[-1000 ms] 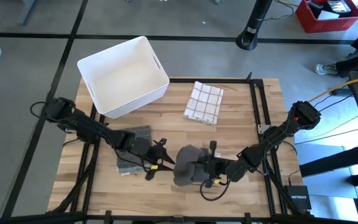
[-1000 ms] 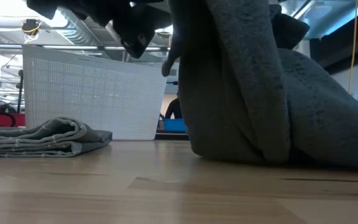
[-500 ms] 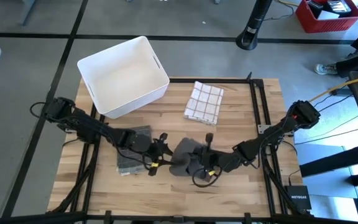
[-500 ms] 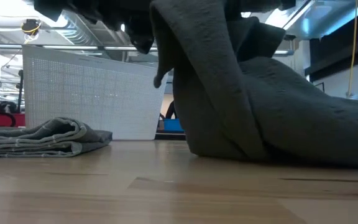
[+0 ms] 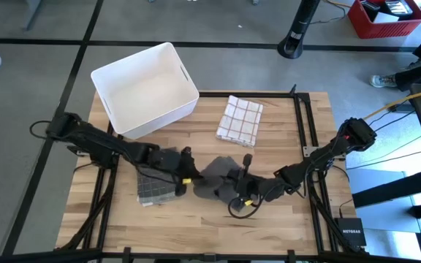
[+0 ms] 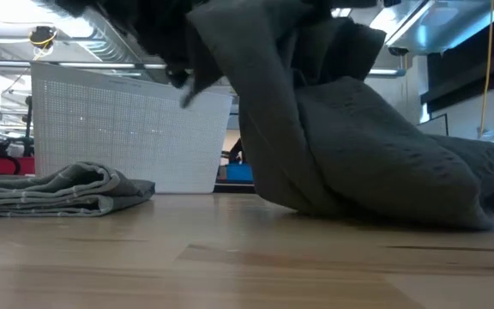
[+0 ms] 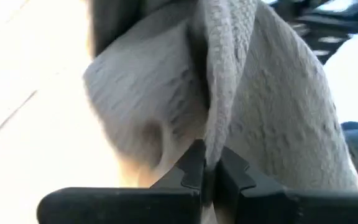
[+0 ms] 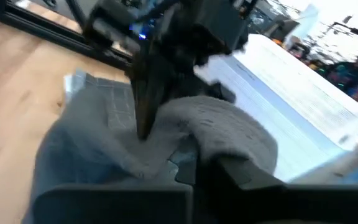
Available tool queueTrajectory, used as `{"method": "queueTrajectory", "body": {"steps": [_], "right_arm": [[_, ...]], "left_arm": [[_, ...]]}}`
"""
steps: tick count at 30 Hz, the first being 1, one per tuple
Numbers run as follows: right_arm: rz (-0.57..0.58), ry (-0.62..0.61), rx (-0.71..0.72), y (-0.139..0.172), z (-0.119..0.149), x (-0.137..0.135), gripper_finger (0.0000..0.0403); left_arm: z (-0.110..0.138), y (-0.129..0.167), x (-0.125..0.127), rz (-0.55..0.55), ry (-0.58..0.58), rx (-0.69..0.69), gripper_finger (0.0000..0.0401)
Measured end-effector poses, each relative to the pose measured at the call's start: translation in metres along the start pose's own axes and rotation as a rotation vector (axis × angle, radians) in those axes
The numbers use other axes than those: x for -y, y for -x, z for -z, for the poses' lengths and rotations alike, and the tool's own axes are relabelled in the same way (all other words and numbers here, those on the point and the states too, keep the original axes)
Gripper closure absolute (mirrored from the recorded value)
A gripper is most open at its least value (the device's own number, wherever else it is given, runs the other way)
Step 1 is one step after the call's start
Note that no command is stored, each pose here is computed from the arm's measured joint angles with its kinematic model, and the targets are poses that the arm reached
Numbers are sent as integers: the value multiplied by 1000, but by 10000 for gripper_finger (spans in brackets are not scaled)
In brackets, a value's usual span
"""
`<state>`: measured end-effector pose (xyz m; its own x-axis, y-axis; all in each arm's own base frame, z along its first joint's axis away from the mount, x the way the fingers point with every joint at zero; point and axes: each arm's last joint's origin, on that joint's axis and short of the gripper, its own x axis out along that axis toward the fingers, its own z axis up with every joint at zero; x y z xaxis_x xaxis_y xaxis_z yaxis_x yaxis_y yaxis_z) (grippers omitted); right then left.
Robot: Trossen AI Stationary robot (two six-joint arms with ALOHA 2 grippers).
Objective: Fold towel
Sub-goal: Fold the gray towel
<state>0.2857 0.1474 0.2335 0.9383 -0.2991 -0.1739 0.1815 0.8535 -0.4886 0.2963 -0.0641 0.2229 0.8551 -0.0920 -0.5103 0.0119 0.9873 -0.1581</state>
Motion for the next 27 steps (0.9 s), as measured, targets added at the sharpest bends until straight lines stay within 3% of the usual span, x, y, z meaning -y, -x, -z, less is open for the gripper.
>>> {"method": "queueTrajectory", "body": {"steps": [5, 8, 10, 13, 18, 22, 27], "right_arm": [[12, 66, -74, 6, -4, -2, 298], [-20, 79, -90, 11, -15, -5, 254], [-43, 106, -106, 14, -20, -6, 231], [-58, 133, -146, 16, -22, -6, 207], [-88, 112, -247, 10, -6, -1, 195], [-151, 42, -348, -8, 19, 12, 194], [-220, -67, -364, -31, 40, 32, 194]], "left_arm": [[-14, 44, 17, -232, 42, -75, 398], [-23, 69, 31, -352, -4, -25, 396], [-28, 80, 42, -376, -28, 22, 396], [-26, 87, 58, -297, -109, 38, 399], [-13, 89, 88, -20, -145, -51, 398], [-3, 84, 99, 12, -154, -91, 398], [-1, 75, 102, 9, -151, -91, 399]]}}
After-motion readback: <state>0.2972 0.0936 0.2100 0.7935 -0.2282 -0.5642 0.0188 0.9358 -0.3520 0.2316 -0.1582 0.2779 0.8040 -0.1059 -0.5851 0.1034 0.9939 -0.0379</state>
